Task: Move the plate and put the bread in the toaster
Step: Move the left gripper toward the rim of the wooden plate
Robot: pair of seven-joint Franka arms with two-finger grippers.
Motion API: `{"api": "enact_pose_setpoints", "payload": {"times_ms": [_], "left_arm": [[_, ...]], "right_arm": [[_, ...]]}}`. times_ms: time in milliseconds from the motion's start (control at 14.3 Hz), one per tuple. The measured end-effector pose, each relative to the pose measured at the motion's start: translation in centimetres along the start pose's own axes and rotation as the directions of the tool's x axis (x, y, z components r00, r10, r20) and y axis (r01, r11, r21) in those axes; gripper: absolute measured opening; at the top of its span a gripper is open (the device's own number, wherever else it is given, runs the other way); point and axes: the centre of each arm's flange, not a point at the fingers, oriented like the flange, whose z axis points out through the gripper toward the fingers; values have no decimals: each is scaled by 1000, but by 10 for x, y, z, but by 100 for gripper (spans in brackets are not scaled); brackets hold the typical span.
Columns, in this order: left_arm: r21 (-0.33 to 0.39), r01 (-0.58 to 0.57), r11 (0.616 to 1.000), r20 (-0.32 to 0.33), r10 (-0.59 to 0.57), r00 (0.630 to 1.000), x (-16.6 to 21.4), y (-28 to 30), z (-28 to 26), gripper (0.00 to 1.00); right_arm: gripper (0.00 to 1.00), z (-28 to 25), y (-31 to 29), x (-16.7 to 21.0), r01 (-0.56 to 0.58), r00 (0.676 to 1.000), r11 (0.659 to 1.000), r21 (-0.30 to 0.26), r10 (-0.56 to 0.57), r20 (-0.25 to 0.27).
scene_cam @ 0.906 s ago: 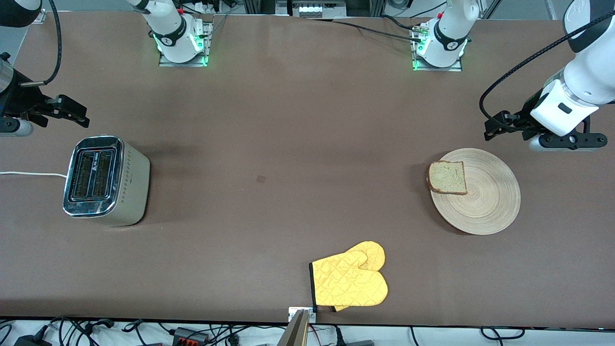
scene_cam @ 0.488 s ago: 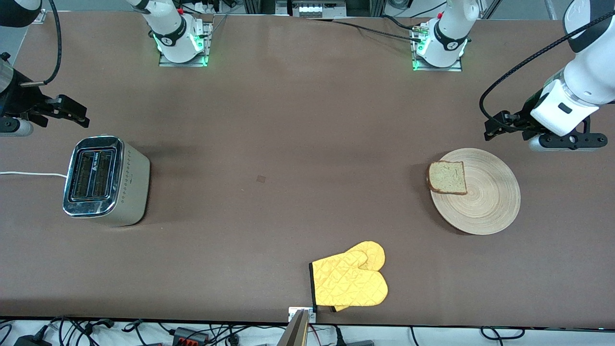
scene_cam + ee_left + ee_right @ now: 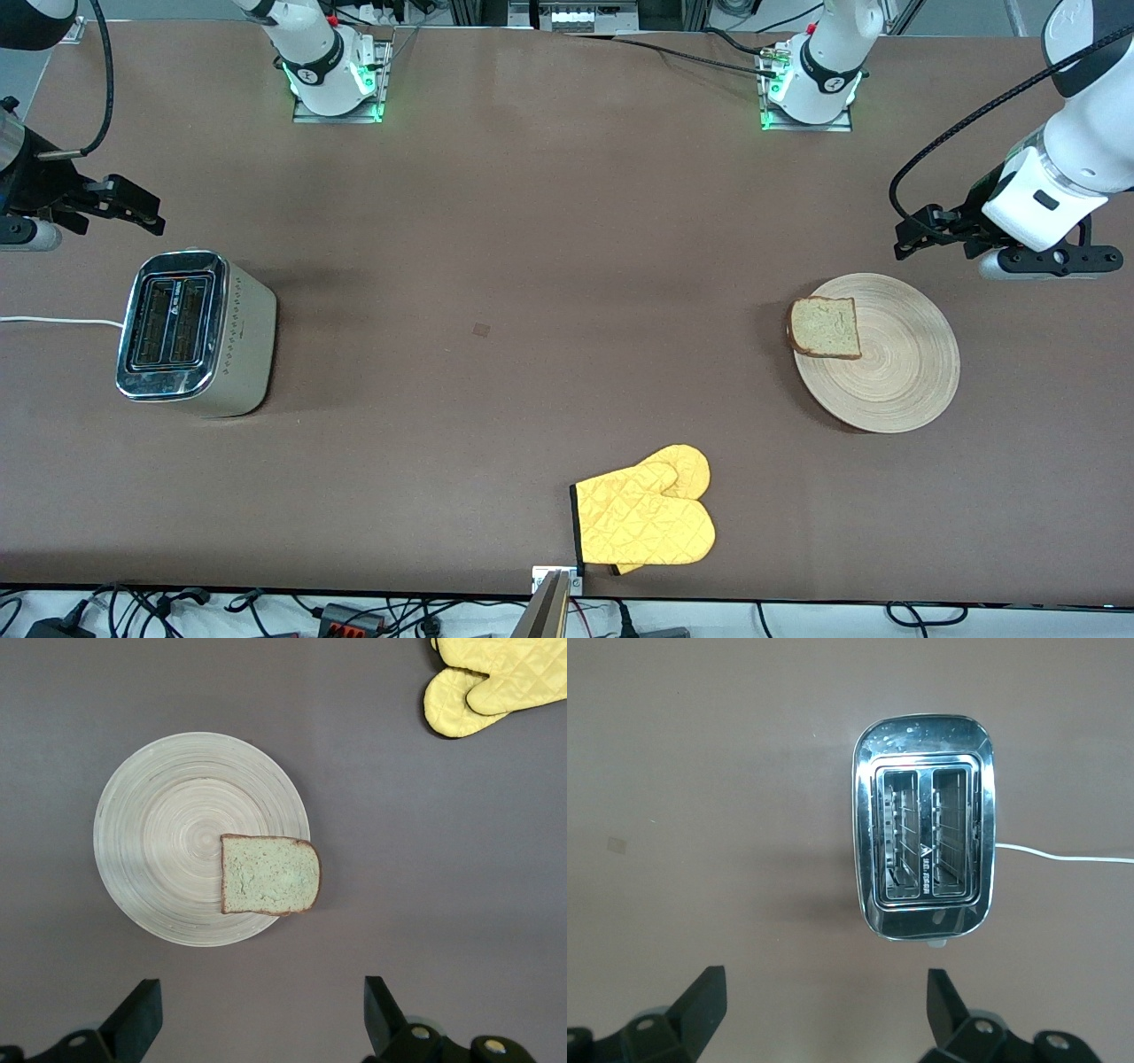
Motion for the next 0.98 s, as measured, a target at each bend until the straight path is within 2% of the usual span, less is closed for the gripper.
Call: {"api": "enact_pose_setpoints", "payload": {"times_ms": [697,976], "left_arm": [[-5,13,1000,31,-13,999,8,-11,17,100],[-91,-30,995,45,34,998,24,-55,29,100]], "right_arm": [[100,0,0,0,0,1000,1000,0,0,1],[100,0,0,0,0,1000,1000,0,0,1]]}}
